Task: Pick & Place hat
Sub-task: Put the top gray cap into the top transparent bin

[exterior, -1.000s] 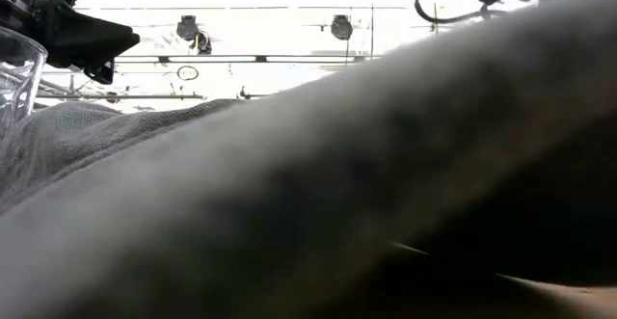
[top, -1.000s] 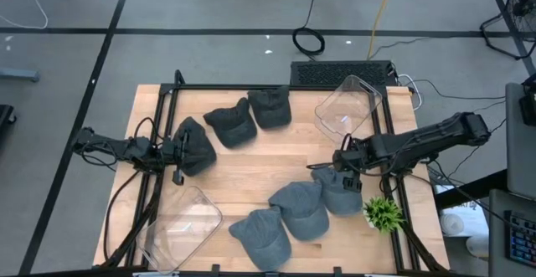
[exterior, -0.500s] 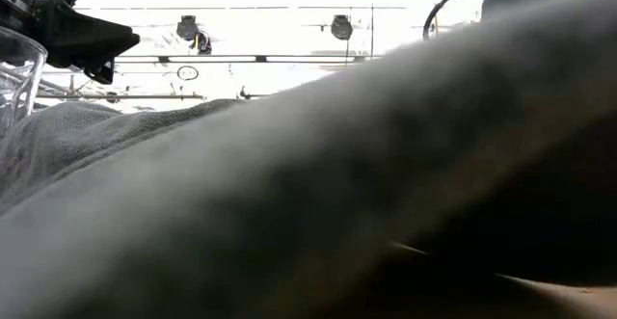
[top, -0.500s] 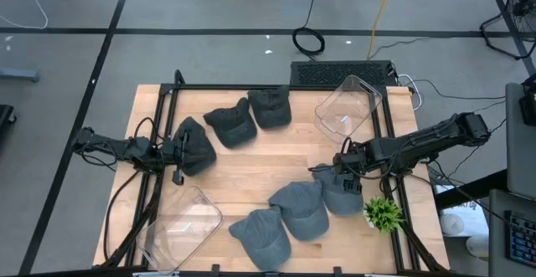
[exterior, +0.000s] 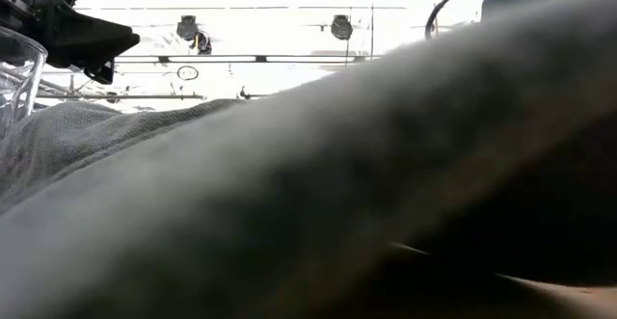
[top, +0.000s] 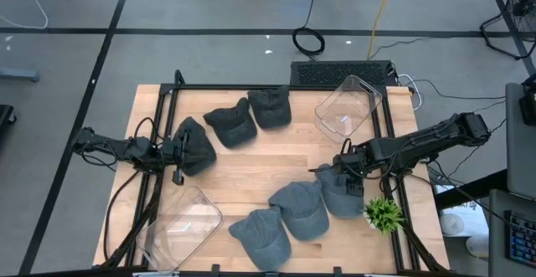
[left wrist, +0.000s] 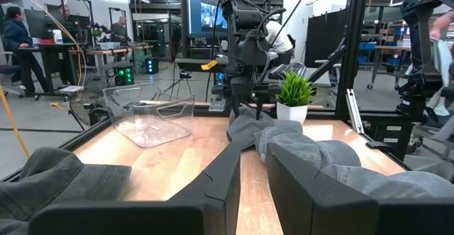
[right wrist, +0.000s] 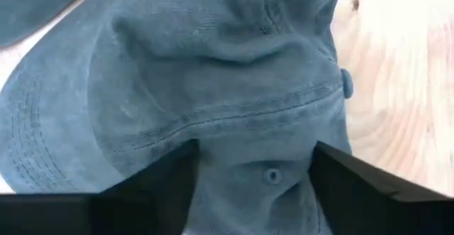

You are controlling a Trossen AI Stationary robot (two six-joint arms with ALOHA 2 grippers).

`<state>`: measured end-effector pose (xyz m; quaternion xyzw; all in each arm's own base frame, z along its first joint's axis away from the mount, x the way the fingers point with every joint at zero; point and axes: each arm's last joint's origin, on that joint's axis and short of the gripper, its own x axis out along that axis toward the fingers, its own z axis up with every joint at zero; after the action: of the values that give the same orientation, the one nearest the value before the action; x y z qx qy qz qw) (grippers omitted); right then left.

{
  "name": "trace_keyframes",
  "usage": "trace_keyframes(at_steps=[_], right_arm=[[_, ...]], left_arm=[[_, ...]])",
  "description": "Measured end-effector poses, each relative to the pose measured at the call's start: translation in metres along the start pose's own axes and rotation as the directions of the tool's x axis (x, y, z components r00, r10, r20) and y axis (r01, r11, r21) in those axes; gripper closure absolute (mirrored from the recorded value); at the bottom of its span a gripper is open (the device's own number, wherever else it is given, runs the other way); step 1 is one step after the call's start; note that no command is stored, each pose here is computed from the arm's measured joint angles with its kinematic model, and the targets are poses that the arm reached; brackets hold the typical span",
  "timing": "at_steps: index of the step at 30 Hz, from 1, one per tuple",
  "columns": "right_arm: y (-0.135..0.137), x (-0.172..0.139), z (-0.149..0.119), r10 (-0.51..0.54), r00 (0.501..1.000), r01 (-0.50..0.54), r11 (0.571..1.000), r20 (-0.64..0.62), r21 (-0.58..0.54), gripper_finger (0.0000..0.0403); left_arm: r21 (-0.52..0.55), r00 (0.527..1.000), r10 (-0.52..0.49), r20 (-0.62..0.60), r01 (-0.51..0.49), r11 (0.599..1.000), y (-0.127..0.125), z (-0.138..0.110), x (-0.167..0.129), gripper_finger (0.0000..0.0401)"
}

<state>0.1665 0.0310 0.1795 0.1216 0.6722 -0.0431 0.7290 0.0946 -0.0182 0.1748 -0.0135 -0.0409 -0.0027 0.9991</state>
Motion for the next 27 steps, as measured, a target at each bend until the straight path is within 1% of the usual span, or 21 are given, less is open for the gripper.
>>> trace_keyframes(at_steps=[8,11,12,13,17,22,27], right_arm=[[0.000,0.000,0.000,0.000,1.000,0.000,0.999,0.000,-0.032,0.0334],[0.000,0.000,0.000,0.000,1.000,0.000,0.999,0.000,-0.036,0.0384],[0.000,0.000,0.000,0.000,1.000,0.000,0.999,0.000,-0.038,0.0393],[0.000,0.000,0.000,0.000,1.000,0.000,0.999,0.000,-0.043,0.0397],[0.000,0.000,0.000,-0.001,1.000,0.001,0.999,0.000,-0.044,0.0389],[0.000,-0.001,0.000,0.001,1.000,-0.001,0.999,0.004,-0.044,0.0400],[0.004,-0.015,0.006,0.024,0.998,-0.021,0.998,0.057,-0.053,0.0401]], left_arm=[[0.000,1.000,0.000,0.000,0.000,1.000,0.000,0.000,0.000,0.0325],[0.000,1.000,0.000,0.000,0.000,1.000,0.000,0.000,0.000,0.0325],[0.000,1.000,0.000,0.000,0.000,1.000,0.000,0.000,0.000,0.0325],[0.000,1.000,0.000,0.000,0.000,1.000,0.000,0.000,0.000,0.0325],[0.000,1.000,0.001,0.000,-0.001,1.000,0.000,0.000,0.000,0.0325],[0.000,1.000,0.001,0.000,-0.001,1.000,0.000,0.000,0.000,0.0325],[0.000,1.000,0.000,0.000,0.000,1.000,0.000,0.000,0.000,0.0325]])
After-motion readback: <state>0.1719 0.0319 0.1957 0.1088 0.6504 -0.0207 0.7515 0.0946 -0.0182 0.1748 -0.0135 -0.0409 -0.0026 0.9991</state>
